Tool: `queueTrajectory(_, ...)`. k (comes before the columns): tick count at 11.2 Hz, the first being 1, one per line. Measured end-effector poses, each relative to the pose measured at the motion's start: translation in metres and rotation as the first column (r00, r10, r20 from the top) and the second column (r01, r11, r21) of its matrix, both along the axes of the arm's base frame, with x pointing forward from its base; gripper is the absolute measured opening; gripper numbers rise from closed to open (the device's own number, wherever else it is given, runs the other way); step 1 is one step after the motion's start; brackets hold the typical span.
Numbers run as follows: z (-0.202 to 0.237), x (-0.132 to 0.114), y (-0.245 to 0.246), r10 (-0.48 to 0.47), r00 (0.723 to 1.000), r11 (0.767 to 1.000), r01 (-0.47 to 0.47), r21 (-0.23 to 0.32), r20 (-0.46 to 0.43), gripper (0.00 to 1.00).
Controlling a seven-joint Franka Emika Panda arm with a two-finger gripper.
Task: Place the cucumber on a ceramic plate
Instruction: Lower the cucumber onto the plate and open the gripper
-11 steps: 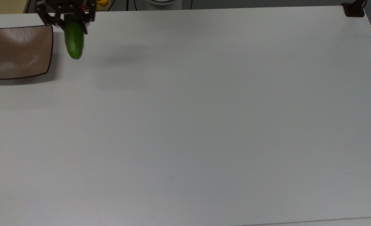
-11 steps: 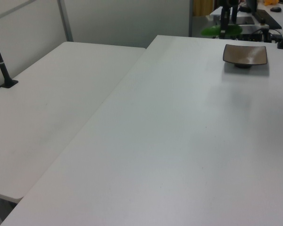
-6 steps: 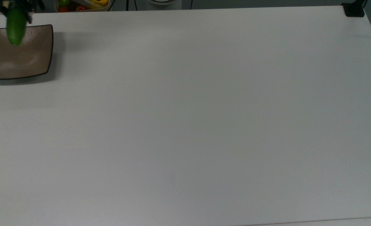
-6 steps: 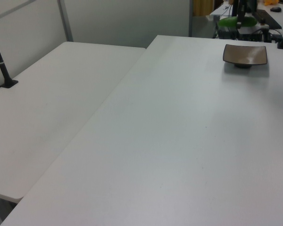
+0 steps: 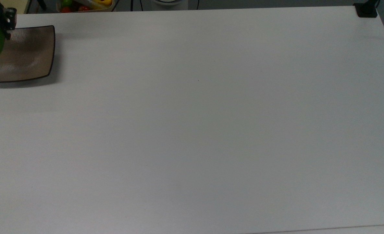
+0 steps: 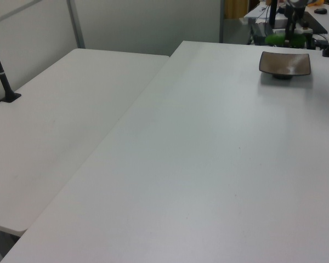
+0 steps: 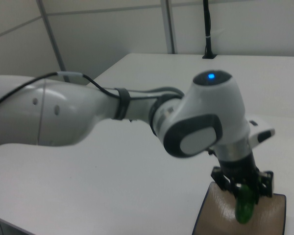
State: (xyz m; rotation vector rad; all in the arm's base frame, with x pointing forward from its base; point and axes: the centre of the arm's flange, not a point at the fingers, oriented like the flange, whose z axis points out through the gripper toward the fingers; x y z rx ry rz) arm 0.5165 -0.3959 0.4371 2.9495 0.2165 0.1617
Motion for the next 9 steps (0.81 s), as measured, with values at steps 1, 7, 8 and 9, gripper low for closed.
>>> queueTrajectory(1,-0.018,-0.002,-0.006,0.0,1.0,1.0,0.0,-0.005,-0.001,0.45)
queueTrajectory(7,-0.08,-0.012,-0.005,0.004,1.0,1.0,-0.004,0.008,-0.028,0.45)
queueTrajectory(8,-0.086,-0.012,-0.005,0.005,1.0,1.0,-0.005,0.008,-0.03,0.45)
queueTrajectory(9,-0.09,-0.011,-0.005,0.007,0.999,1.0,-0.007,0.008,-0.032,0.45)
